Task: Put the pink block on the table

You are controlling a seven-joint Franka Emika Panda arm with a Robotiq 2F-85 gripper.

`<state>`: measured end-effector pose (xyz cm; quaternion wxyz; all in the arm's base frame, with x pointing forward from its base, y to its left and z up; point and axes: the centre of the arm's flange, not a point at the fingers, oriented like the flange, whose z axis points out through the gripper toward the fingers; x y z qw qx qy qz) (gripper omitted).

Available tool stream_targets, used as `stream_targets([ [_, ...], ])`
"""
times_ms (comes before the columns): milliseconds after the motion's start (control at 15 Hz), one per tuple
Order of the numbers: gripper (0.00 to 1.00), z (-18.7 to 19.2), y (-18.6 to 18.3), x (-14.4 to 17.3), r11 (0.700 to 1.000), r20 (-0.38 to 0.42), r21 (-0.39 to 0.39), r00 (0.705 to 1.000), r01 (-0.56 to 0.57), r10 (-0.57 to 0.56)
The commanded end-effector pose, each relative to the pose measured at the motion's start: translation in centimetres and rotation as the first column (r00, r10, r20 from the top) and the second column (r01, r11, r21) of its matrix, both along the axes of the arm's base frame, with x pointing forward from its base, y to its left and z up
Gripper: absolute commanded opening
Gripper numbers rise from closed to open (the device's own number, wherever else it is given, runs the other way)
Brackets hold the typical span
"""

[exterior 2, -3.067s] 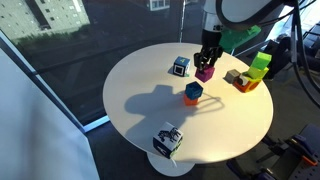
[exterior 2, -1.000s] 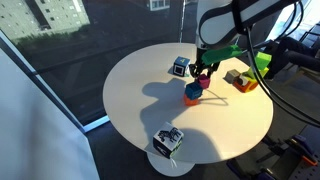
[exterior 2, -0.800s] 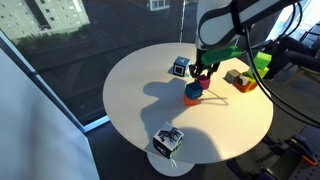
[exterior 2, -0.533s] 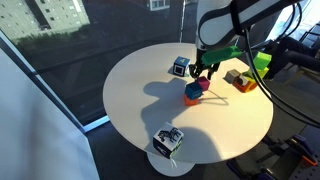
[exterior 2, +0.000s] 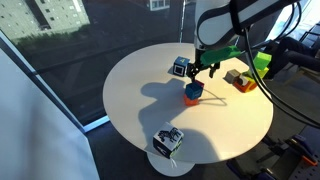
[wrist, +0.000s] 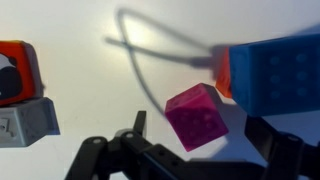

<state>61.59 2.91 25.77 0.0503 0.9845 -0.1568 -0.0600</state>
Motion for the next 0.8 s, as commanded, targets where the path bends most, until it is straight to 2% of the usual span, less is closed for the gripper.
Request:
stream_targets([
  [0,1.00,2.5,0.6,-0.7,1.000,-0.001,0.010,1.000,-0.009,0.009],
  [400,1.00,5.9,1.4,-2.1,0.999,0.001,0.017,0.999,-0.035,0.035],
  [733,1.00,8.5,1.8,-4.0,0.997,-0.030,0.027,0.997,-0.074,0.075],
])
